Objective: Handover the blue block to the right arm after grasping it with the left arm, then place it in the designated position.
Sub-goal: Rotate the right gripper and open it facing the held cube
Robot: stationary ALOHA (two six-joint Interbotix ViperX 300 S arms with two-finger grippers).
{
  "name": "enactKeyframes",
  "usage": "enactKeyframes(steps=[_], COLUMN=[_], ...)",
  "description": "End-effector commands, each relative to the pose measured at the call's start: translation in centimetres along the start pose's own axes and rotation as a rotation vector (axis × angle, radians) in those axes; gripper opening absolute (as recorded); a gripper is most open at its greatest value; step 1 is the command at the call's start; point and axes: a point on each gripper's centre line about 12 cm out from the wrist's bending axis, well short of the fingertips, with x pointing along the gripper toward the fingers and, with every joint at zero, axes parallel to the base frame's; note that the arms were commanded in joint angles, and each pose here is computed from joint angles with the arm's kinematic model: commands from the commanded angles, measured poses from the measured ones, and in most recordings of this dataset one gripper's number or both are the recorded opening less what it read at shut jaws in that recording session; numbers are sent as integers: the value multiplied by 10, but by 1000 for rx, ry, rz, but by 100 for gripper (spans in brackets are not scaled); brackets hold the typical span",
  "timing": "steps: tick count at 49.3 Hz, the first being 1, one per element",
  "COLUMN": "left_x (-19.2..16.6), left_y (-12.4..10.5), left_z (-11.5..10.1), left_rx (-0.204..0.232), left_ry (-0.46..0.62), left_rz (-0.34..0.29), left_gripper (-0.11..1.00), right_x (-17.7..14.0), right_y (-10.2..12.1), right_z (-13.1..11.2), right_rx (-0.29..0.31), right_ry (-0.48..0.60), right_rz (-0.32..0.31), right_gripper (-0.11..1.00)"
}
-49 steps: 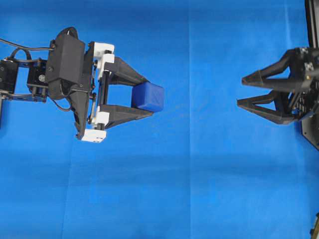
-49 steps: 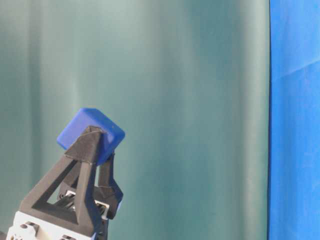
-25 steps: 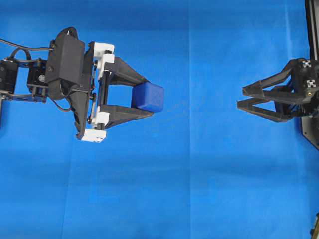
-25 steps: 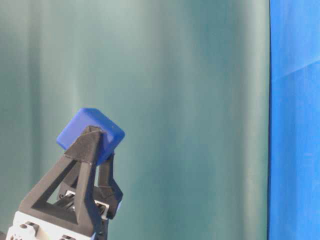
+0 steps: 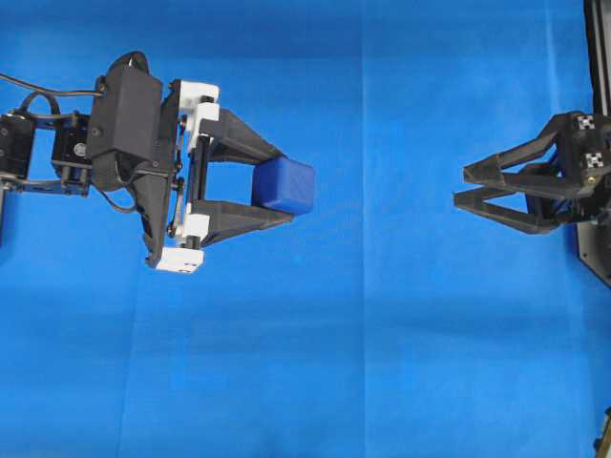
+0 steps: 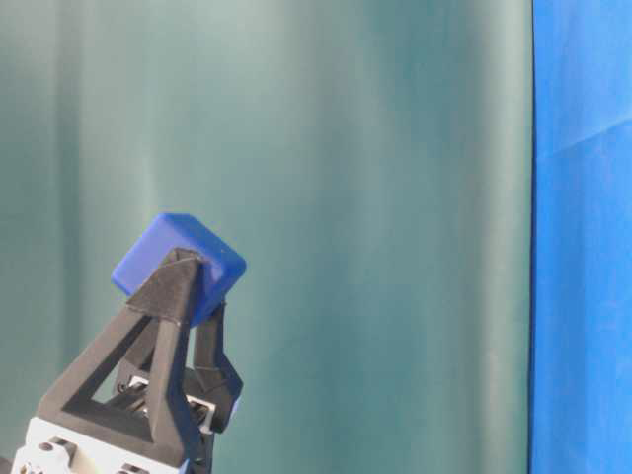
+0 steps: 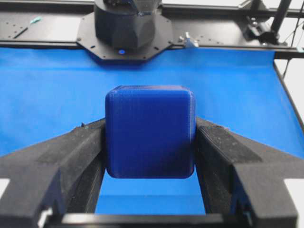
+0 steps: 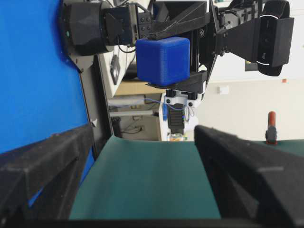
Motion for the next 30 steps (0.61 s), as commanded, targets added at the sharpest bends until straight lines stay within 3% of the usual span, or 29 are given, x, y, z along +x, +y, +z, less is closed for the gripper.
enactKeyframes(steps=[1, 30], left_x=[-3, -3], left_y=[-1, -1], left_z=[12, 12], left_rx=[-3, -3], left_ry=[-43, -43], left_rz=[-2, -2], left_gripper=[48, 48], right_x=[2, 2], right_y=[-9, -9], right_z=[3, 3], right_rx=[0, 0], right_ry=[-9, -11], right_rz=[-22, -21], right_gripper=[97, 96])
